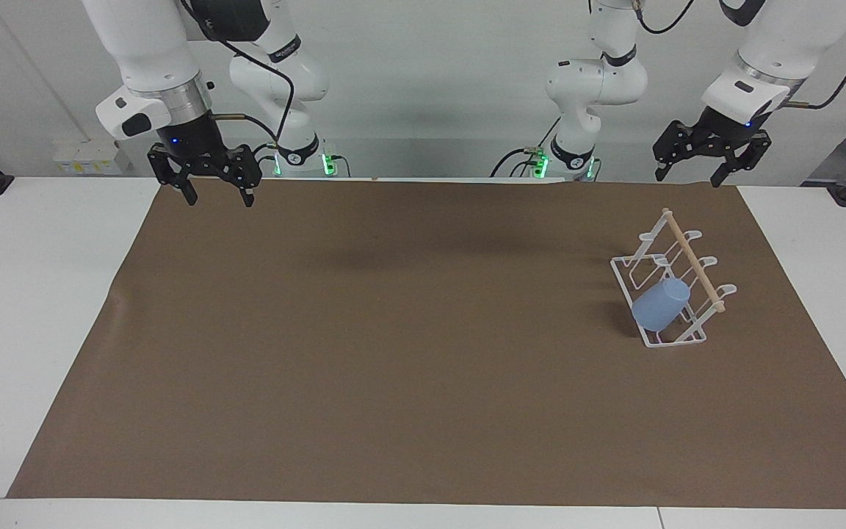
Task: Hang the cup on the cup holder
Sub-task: 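Open the left gripper and draw it back from the rack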
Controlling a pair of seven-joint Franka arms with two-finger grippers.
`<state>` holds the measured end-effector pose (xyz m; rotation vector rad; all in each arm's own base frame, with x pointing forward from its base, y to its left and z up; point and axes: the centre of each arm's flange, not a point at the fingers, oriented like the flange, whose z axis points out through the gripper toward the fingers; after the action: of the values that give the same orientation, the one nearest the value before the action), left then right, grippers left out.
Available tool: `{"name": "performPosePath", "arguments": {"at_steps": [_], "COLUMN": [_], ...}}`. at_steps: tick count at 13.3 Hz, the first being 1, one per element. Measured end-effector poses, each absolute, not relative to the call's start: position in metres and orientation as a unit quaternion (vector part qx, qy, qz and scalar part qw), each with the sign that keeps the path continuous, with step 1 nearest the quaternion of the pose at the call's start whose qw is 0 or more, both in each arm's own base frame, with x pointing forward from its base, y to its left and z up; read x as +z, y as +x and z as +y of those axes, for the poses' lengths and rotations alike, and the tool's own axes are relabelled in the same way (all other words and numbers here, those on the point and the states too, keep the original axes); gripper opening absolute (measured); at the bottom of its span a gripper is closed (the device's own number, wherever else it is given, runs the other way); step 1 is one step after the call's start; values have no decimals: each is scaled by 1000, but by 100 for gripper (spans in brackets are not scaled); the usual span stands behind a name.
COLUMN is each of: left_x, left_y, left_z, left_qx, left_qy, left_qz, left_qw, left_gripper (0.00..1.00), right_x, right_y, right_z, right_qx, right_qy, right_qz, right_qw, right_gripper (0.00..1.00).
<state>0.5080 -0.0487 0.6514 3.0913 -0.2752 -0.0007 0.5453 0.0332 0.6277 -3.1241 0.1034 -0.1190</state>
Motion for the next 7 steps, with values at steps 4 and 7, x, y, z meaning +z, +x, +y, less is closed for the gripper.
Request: {"name": "performPosePath", "arguments": {"at_steps": [4, 7], "left_x": [655, 666], "left_y": [512, 517], "left_z": [-50, -55], "left_qx": [18, 28], "left_qy": [996, 995], "left_qz": [-90, -95], "left_qw": [14, 12], "left_gripper": [100, 100], "right_x": [628, 628], "right_y": [545, 545], "right_z": [33, 33], "right_qx": [-38, -38], "right_qy": [-999, -999], "right_qz": [33, 33], "right_qw": [7, 7], "right_gripper": [100, 100]}}
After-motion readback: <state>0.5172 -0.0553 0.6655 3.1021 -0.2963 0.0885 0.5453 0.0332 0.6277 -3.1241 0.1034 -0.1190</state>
